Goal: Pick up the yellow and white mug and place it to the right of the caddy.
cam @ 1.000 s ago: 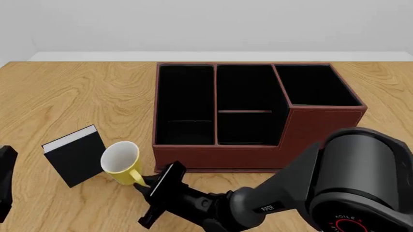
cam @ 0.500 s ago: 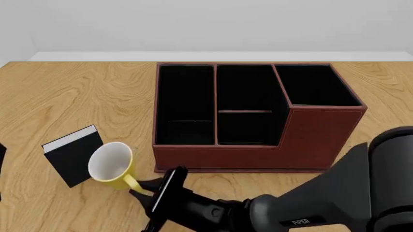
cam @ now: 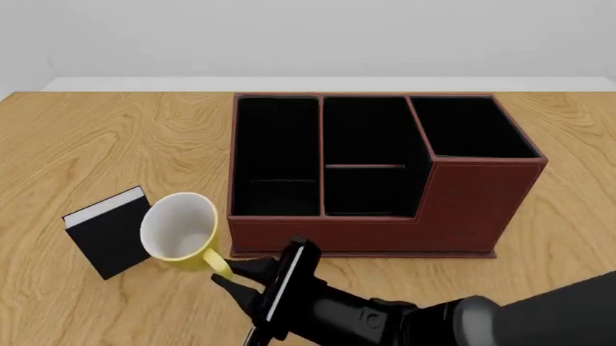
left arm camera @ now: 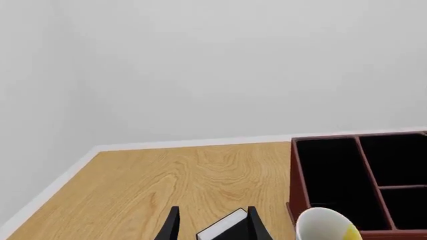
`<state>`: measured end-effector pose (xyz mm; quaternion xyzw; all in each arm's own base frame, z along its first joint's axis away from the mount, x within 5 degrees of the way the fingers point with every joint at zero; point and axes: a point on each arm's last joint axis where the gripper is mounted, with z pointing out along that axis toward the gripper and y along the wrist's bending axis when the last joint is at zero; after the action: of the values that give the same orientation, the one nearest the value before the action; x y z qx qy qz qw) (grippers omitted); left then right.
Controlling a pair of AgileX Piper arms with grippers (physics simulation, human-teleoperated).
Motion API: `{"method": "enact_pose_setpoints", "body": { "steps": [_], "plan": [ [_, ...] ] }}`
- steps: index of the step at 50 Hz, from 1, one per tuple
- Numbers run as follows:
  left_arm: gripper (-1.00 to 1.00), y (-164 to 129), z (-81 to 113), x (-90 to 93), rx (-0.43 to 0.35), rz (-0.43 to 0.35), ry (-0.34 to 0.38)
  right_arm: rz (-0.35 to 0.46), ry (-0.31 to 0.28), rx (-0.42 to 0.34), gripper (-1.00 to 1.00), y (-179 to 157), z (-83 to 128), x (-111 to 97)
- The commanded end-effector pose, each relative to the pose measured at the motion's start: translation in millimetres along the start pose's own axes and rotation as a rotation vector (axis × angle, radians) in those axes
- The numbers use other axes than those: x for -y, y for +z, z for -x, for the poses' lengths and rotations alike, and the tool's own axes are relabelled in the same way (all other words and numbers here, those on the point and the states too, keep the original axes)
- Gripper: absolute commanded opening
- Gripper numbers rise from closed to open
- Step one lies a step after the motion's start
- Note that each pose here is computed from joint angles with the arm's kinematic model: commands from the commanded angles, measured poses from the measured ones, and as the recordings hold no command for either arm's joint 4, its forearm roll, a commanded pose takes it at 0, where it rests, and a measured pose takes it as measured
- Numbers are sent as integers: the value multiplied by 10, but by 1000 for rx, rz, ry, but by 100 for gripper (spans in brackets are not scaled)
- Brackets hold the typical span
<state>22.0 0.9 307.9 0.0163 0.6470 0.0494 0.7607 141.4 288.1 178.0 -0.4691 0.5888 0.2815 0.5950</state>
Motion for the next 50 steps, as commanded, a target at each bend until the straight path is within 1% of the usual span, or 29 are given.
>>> {"method": "enact_pose_setpoints", "body": {
  "steps": [1,2,7,15,16,18,19,21,22,23,24,25,26,27,28,29,30,33,34,39,40,41,42,43,44,45,47,49,50],
  "plan": [
    [100,-56,145,-10,23,-21,2,-35,28,55,-100,-284,149,103],
    [100,-62,156,-11,22,-20,0,-45,19,57,-100,-313,154,129],
    [100,-77,191,-15,26,-15,-3,-36,15,57,-100,-351,190,113],
    [100,-85,213,-17,33,-21,-5,-42,4,76,-100,-475,311,141],
    [100,-85,213,-17,34,-23,-4,-53,1,81,-100,-523,333,171],
    [100,-86,216,-17,35,-24,-4,-51,0,78,-100,-521,322,164],
    [100,-86,217,-17,36,-27,-5,-71,-3,77,-100,-566,308,215],
    [100,-86,217,-16,36,-30,-7,-67,7,78,-100,-580,315,206],
    [100,-84,213,-16,36,-29,-4,-80,-6,70,-100,-593,303,239],
    [100,-82,210,-15,36,-32,-5,-65,28,80,-100,-611,339,206],
    [100,-84,212,-15,36,-33,-7,-65,28,80,-100,-612,340,206],
    [100,-81,207,-15,36,-35,-7,-73,-3,81,-100,-635,337,221],
    [100,-76,195,-13,34,-36,-9,-74,11,87,-100,-664,365,226],
    [100,-74,192,-13,34,-36,-9,-71,12,90,-100,-675,386,222],
    [100,-74,190,-12,33,-38,-11,-76,-5,91,-100,-685,383,230],
    [100,-75,192,-13,32,-38,-12,-84,11,98,-100,-722,418,255],
    [100,-79,201,-13,35,-43,-11,-83,-6,93,-100,-721,418,254],
    [100,-80,205,-14,36,-42,-10,-91,4,97,-100,-757,439,276],
    [100,-85,216,-15,37,-43,-8,-94,-7,98,-100,-777,450,282],
    [100,-84,213,-14,36,-45,-10,-99,2,105,-100,-861,513,302],
    [100,-85,215,-14,37,-47,-8,-106,-8,100,-100,-879,512,318],
    [100,-82,207,-13,35,-47,-7,-109,14,108,-100,-913,546,330],
    [100,-82,207,-13,35,-47,-7,-109,14,108,-100,-914,546,330],
    [100,-81,205,-13,36,-50,-9,-117,-1,111,-100,-949,561,346],
    [100,-80,203,-13,36,-49,-7,-116,8,116,-100,-972,584,345],
    [100,-81,206,-13,36,-50,-8,-115,16,115,-100,-977,590,345],
    [100,-82,209,-13,39,-55,-8,-122,-1,103,-100,-993,575,361],
    [100,-78,199,-11,37,-57,-7,-128,8,105,-100,-1024,588,374],
    [100,-76,197,-11,38,-59,-7,-124,2,98,-100,-1015,582,369]
  ]
}}
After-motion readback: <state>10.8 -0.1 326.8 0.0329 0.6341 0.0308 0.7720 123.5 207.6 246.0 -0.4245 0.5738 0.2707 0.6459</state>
